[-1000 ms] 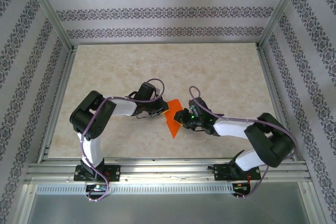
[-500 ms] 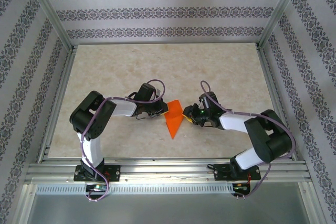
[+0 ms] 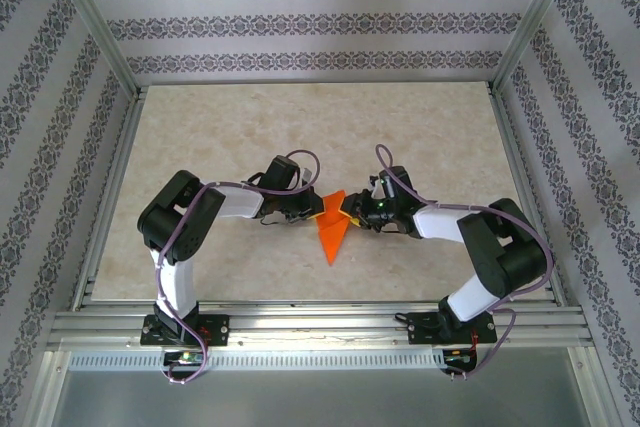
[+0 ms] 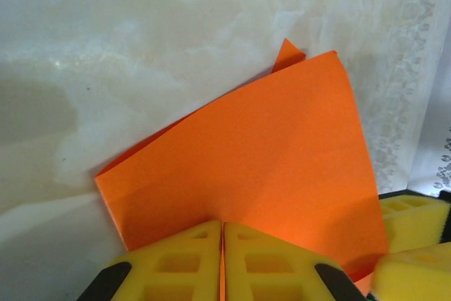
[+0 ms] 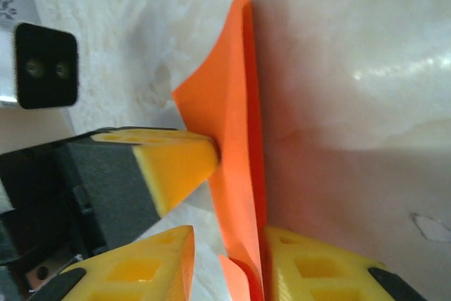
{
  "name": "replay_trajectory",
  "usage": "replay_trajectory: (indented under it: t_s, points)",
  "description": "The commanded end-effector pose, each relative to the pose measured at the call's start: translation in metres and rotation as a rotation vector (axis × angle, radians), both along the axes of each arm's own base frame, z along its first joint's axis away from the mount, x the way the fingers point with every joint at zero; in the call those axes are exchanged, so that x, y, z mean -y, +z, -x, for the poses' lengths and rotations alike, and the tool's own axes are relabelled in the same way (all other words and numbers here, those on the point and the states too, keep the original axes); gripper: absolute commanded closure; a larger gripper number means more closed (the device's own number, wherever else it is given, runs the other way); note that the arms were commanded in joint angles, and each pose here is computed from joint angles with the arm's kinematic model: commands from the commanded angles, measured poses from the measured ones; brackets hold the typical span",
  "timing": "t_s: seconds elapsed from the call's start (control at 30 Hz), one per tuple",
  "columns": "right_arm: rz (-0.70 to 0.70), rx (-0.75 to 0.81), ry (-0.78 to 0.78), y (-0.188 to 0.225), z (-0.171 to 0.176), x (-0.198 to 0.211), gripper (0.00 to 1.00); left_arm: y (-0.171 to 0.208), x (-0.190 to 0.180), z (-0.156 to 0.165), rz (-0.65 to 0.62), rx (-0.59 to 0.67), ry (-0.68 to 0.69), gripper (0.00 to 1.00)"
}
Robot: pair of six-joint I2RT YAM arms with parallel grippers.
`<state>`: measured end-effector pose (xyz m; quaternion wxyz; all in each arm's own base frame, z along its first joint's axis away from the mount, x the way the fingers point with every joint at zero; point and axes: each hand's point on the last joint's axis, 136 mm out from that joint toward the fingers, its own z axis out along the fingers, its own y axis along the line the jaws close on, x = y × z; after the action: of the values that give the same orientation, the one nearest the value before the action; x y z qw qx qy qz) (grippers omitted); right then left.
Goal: Fold a paper plane with a square sheet of paper (pick it up from the middle)
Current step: Fold the wing for the fifth time at the center of the table.
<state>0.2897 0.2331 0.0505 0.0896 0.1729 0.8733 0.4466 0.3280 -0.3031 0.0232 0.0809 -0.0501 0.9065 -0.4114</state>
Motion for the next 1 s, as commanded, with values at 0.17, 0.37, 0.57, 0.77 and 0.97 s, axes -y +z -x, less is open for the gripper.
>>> replay_trajectory:
  t_s: [0.17, 0.37, 0.57, 0.77, 0.97]
  points:
    - [-0.058, 0.020, 0.151, 0.001, -0.007, -0.006, 0.75, -0.005, 0.009, 0.008, -0.030, 0.022, -0.123, 0.89]
    - [-0.082, 0.042, 0.239, 0.006, -0.010, -0.006, 0.78, -0.005, 0.007, 0.008, -0.054, 0.027, -0.142, 0.89]
    - [-0.087, 0.047, 0.323, 0.004, -0.010, -0.009, 0.83, -0.006, 0.008, 0.007, -0.057, 0.023, -0.143, 0.89]
    - [-0.070, 0.036, 0.344, -0.003, -0.014, -0.009, 0.87, -0.006, 0.007, 0.008, -0.058, 0.021, -0.137, 0.89]
    - [-0.048, 0.033, 0.316, -0.003, -0.012, -0.006, 1.00, 0.005, 0.007, 0.008, -0.040, 0.045, -0.134, 0.84]
